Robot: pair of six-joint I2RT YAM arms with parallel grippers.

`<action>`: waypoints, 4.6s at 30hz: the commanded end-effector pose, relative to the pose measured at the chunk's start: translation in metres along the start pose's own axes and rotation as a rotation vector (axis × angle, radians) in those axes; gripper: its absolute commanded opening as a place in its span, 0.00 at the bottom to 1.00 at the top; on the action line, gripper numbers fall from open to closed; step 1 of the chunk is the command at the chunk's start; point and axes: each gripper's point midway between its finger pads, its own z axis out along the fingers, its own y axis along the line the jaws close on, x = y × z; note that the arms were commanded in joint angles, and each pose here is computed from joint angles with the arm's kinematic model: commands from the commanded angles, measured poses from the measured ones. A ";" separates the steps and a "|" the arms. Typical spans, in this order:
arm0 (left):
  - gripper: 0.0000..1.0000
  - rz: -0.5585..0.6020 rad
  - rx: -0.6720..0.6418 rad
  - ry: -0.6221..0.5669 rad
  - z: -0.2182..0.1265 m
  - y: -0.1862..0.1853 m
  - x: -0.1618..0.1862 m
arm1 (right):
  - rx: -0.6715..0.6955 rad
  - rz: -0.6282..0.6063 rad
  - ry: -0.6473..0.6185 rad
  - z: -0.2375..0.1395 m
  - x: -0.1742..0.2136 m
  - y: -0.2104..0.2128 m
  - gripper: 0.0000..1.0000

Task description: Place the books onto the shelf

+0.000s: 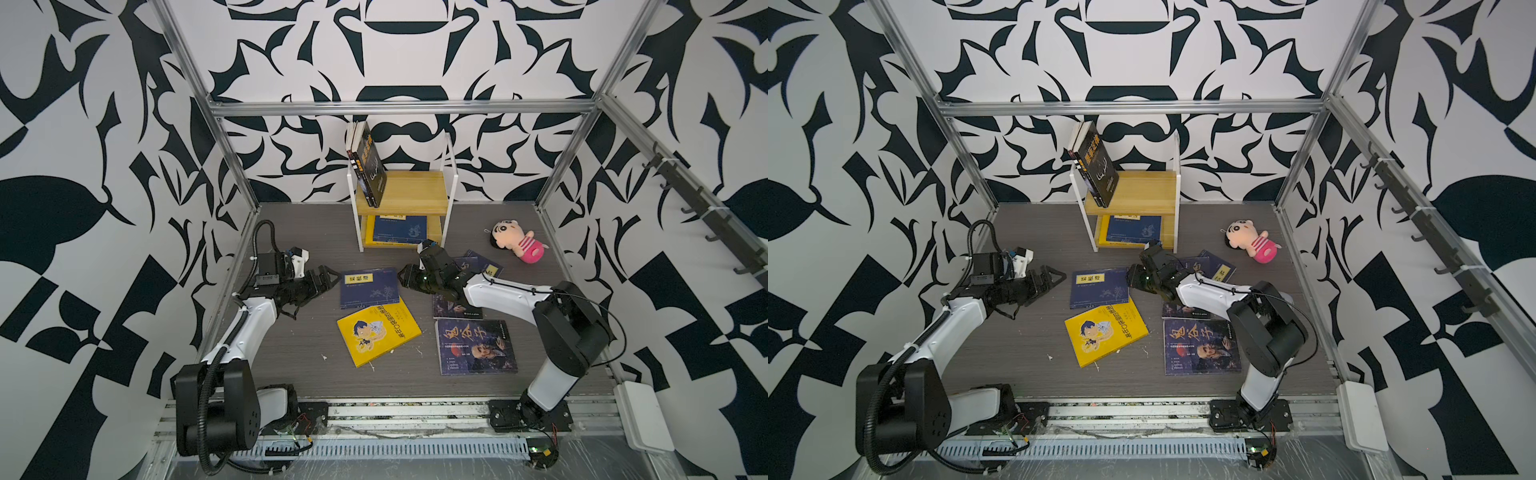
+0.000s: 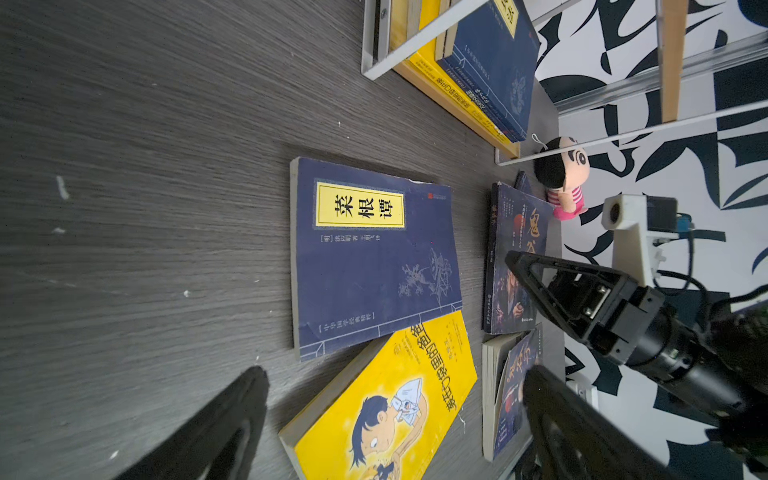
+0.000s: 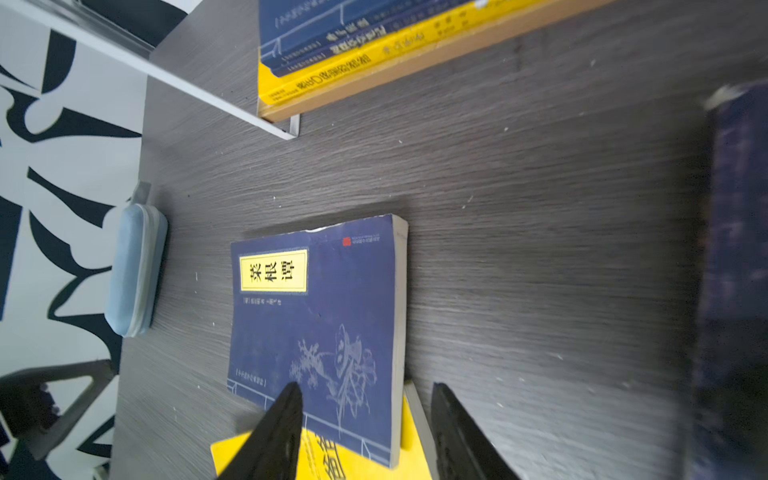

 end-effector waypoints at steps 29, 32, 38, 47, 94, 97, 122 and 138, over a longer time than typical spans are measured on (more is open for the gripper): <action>0.76 -0.347 -0.054 0.168 0.053 0.051 0.020 | -0.254 0.294 0.131 0.068 0.023 0.024 0.49; 0.73 -0.355 -0.061 0.180 0.056 0.052 0.022 | -0.285 0.304 0.126 0.066 0.020 0.031 0.47; 0.62 -0.358 -0.067 0.210 0.064 0.053 0.029 | -0.346 0.326 0.128 0.064 0.020 0.044 0.43; 0.61 -0.345 -0.068 0.220 0.067 0.051 0.031 | -0.453 0.323 0.100 0.042 0.010 0.072 0.36; 0.98 0.102 0.029 -0.131 -0.024 -0.009 -0.026 | -0.705 0.296 -0.045 -0.073 -0.008 0.105 0.00; 1.00 0.135 0.112 -0.142 -0.033 -0.022 -0.030 | -0.722 0.296 -0.076 -0.095 -0.012 0.102 0.00; 1.00 0.172 0.386 -0.100 -0.043 -0.069 -0.020 | -0.834 0.281 -0.113 -0.171 -0.023 0.101 0.00; 0.75 0.167 0.424 0.004 -0.019 -0.083 0.003 | -0.868 0.276 -0.034 -0.149 -0.002 0.113 0.00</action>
